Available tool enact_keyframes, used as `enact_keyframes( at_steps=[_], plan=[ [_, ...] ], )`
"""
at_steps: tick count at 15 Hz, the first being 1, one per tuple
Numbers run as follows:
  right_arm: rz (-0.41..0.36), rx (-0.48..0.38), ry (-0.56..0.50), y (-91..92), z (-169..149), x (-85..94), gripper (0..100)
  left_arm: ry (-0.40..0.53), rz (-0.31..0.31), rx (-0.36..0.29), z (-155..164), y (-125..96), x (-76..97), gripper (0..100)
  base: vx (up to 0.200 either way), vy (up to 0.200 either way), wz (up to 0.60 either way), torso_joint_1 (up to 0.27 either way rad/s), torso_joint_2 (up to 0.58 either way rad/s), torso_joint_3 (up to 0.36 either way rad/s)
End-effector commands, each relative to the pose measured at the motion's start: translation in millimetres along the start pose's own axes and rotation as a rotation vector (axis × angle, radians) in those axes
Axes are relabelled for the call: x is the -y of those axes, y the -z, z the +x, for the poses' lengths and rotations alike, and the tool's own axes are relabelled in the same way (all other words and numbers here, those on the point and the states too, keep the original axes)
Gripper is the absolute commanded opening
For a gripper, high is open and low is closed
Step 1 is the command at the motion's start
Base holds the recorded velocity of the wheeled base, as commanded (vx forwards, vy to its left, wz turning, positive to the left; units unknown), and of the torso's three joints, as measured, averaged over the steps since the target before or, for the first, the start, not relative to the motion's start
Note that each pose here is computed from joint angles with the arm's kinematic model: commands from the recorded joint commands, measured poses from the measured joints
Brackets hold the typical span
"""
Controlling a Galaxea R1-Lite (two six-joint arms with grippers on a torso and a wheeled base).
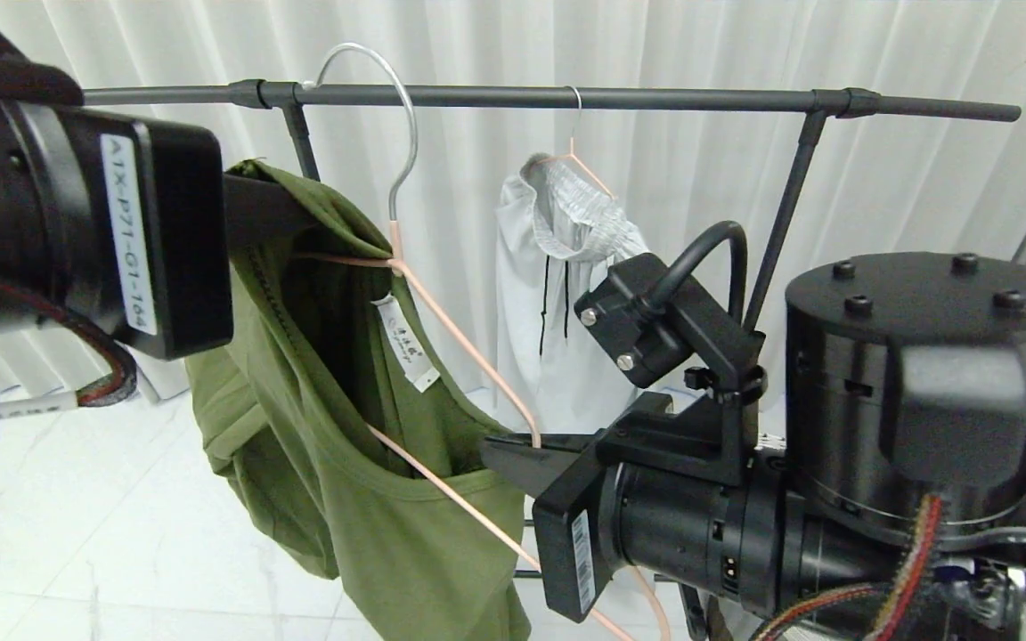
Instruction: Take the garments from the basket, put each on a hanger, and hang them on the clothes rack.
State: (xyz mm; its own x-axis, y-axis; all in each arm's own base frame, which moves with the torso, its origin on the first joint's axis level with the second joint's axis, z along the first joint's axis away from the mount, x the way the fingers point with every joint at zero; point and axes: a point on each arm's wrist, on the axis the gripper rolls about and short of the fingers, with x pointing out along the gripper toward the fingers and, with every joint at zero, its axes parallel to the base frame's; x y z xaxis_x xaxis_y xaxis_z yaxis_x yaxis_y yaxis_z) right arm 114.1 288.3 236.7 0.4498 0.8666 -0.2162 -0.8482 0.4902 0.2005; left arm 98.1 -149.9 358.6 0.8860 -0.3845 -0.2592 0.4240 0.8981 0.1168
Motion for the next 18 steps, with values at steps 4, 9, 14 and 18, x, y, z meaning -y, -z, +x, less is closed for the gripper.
enact_keyframes(
  at_steps=[4, 9, 14, 18],
  plan=[
    [-0.002, 0.014, 0.007, -2.7, 0, 0.2, 0, 0.026, 0.007, -0.002, -6, 5, 2.2, 0, 0.0, 0.0, 0.0, 0.0, 0.0, 0.0],
    [-0.02, 0.072, 0.032, -15.7, -15, 0.9, 0, 0.023, 0.028, -0.022, -13, 19, -4.2, 0, 0.0, 0.0, 0.0, 0.0, 0.0, 0.0],
    [-0.056, 0.128, 0.013, -25.7, -24, -2.8, 0, 0.027, 0.097, -0.035, -13, 29, -4.6, 0, 0.0, 0.0, 0.0, 0.0, 0.0, 0.0],
    [-0.061, 0.155, 0.009, -29.6, -28, -3.7, 0, 0.028, 0.1, -0.036, -10, 34, -3.0, 100, 0.0, 0.0, 0.0, 0.0, 0.0, 0.0]
  ],
)
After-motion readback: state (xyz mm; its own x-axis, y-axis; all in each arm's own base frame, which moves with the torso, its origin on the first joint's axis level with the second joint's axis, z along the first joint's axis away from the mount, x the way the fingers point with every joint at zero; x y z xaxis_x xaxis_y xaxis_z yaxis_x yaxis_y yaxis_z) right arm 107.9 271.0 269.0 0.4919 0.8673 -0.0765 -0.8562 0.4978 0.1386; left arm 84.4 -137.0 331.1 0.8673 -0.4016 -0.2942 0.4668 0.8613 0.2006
